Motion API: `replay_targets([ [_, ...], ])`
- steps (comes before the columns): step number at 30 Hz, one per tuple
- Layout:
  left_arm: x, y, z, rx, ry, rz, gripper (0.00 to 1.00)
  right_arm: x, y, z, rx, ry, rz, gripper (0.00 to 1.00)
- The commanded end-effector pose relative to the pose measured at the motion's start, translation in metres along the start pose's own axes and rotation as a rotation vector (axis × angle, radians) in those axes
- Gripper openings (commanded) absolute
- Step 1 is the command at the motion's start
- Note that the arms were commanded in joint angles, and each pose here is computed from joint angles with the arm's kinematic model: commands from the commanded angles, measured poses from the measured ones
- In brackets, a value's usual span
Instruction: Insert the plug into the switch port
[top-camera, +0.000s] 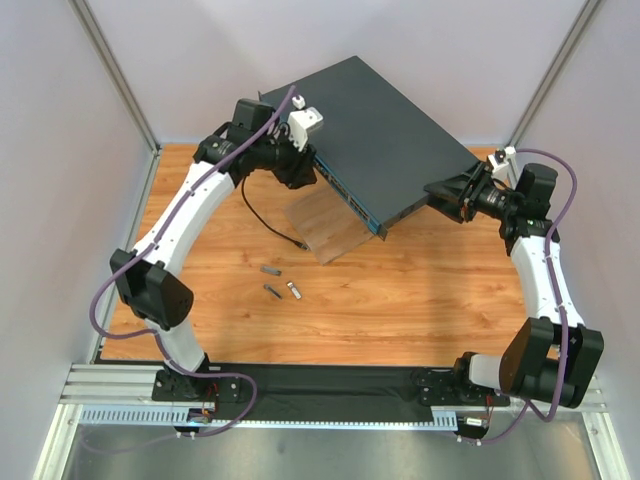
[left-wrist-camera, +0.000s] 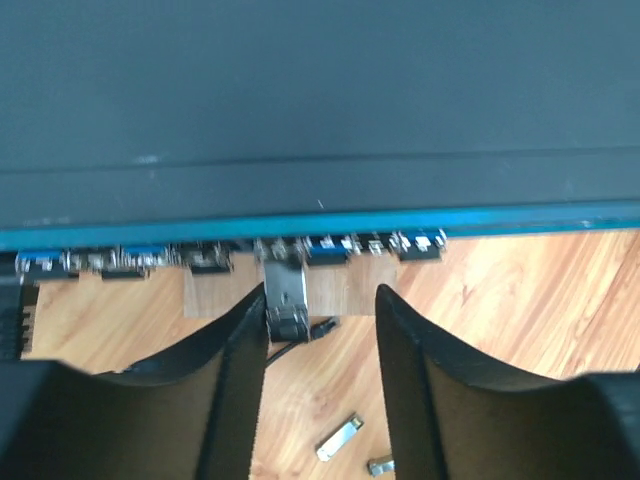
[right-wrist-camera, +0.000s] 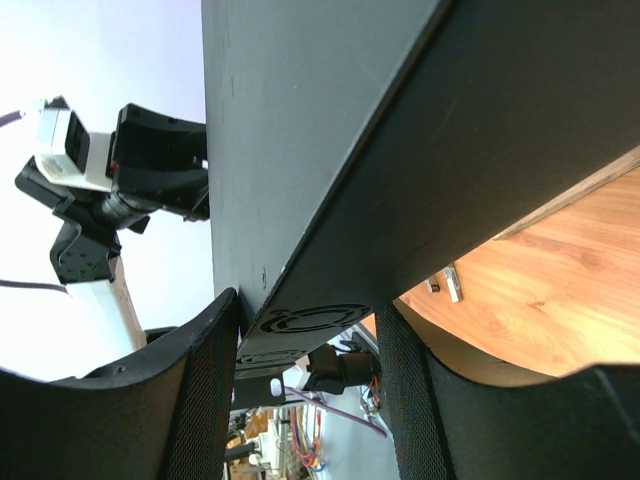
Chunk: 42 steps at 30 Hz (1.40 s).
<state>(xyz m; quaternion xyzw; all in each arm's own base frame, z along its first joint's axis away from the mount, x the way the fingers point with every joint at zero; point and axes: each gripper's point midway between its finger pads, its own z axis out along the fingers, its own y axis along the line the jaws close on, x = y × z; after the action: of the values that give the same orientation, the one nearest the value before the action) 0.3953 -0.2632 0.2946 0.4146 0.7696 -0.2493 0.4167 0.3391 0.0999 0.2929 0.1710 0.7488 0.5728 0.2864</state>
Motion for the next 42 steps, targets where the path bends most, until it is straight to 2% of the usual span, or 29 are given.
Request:
replay_targets([
  [1, -0.024, -0.022, -0.045, 0.003, -0.101, 0.052, 0.55, -0.038, -0.016, 0.009, 0.085, -0.149, -0.101, 0.00],
  [4, -0.009, -0.019, -0.057, -0.015, -0.064, 0.031, 0.61, -0.038, -0.016, 0.009, 0.086, -0.150, -0.106, 0.00],
  [10, 0.008, -0.016, -0.077, -0.062, -0.056, 0.016, 0.59, -0.037, -0.017, 0.009, 0.087, -0.148, -0.109, 0.00],
  [14, 0.011, -0.011, -0.070, -0.080, -0.055, -0.010, 0.36, -0.036, -0.017, 0.009, 0.088, -0.146, -0.110, 0.00],
  [16, 0.006, -0.007, -0.066, -0.085, -0.068, -0.019, 0.30, -0.037, -0.017, 0.009, 0.087, -0.144, -0.110, 0.00],
  [17, 0.007, -0.003, -0.060, -0.083, -0.062, -0.029, 0.23, -0.037, -0.016, 0.009, 0.085, -0.145, -0.114, 0.00],
  [20, -0.002, 0.003, -0.052, -0.080, -0.083, -0.048, 0.11, -0.037, -0.015, 0.009, 0.085, -0.143, -0.117, 0.00],
  [23, -0.010, 0.007, -0.045, -0.078, -0.108, -0.067, 0.06, -0.037, -0.014, 0.009, 0.088, -0.143, -0.122, 0.00],
  [30, -0.023, 0.015, -0.034, -0.084, -0.143, -0.074, 0.00, -0.037, -0.017, 0.009, 0.092, -0.137, -0.120, 0.00],
  [42, -0.032, 0.013, -0.017, -0.056, -0.161, -0.077, 0.00, -0.037, -0.021, 0.010, 0.098, -0.134, -0.117, 0.00],
])
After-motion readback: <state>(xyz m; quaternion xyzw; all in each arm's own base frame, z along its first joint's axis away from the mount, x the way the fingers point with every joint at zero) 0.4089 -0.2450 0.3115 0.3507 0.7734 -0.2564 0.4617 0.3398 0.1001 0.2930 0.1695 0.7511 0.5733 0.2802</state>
